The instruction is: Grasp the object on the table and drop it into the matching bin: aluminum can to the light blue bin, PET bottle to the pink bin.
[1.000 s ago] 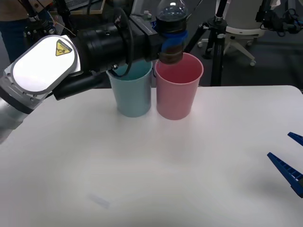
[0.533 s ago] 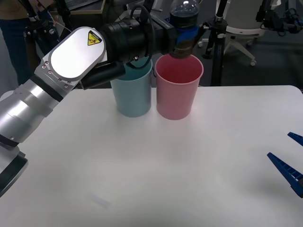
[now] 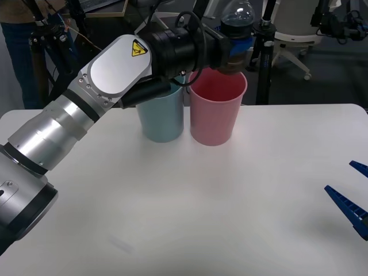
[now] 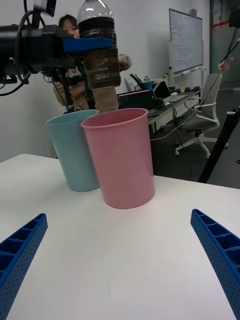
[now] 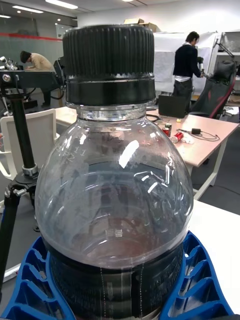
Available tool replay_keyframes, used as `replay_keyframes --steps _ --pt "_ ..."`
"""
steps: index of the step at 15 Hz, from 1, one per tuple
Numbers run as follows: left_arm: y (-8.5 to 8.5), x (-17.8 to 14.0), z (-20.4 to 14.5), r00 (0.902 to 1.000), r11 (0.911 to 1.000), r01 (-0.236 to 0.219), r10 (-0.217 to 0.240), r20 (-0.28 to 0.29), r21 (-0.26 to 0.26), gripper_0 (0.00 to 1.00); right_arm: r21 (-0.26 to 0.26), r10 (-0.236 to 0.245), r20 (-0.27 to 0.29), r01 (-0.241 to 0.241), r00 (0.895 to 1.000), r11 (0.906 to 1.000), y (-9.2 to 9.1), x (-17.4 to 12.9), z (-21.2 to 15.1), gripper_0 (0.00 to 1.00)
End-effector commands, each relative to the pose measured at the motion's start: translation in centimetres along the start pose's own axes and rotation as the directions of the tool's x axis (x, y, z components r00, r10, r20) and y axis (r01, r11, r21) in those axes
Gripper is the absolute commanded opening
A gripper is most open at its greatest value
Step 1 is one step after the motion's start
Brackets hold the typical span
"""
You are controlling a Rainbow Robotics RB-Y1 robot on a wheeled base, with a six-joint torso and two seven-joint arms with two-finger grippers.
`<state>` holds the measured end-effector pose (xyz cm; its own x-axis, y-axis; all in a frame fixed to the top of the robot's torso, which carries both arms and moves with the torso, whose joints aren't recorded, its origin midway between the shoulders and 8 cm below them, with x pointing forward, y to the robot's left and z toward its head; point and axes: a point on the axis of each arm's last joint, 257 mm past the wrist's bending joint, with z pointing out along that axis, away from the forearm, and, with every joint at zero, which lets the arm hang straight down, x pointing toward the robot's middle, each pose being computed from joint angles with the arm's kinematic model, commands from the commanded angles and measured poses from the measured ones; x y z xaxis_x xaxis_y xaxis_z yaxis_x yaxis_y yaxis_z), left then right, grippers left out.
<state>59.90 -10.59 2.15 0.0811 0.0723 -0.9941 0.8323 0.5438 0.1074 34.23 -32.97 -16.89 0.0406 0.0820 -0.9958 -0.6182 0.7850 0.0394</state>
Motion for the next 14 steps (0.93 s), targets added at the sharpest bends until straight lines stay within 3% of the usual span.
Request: replay_keyframes --steps 1,14 --pt "-0.3 0.5 0.4 1.0000 1.0000 -0.004 0.004 -0.008 -0.001 0.13 0.000 0.000 0.000 0.000 1.000 1.0000 0.0 0.0 0.0 1.00" --pt "0.5 1.6 0.9 0.9995 0.9991 -0.020 0.019 -0.025 -0.037 0.12 0.000 0.000 0.000 0.000 1.000 1.0000 0.0 0.0 0.0 1.00"
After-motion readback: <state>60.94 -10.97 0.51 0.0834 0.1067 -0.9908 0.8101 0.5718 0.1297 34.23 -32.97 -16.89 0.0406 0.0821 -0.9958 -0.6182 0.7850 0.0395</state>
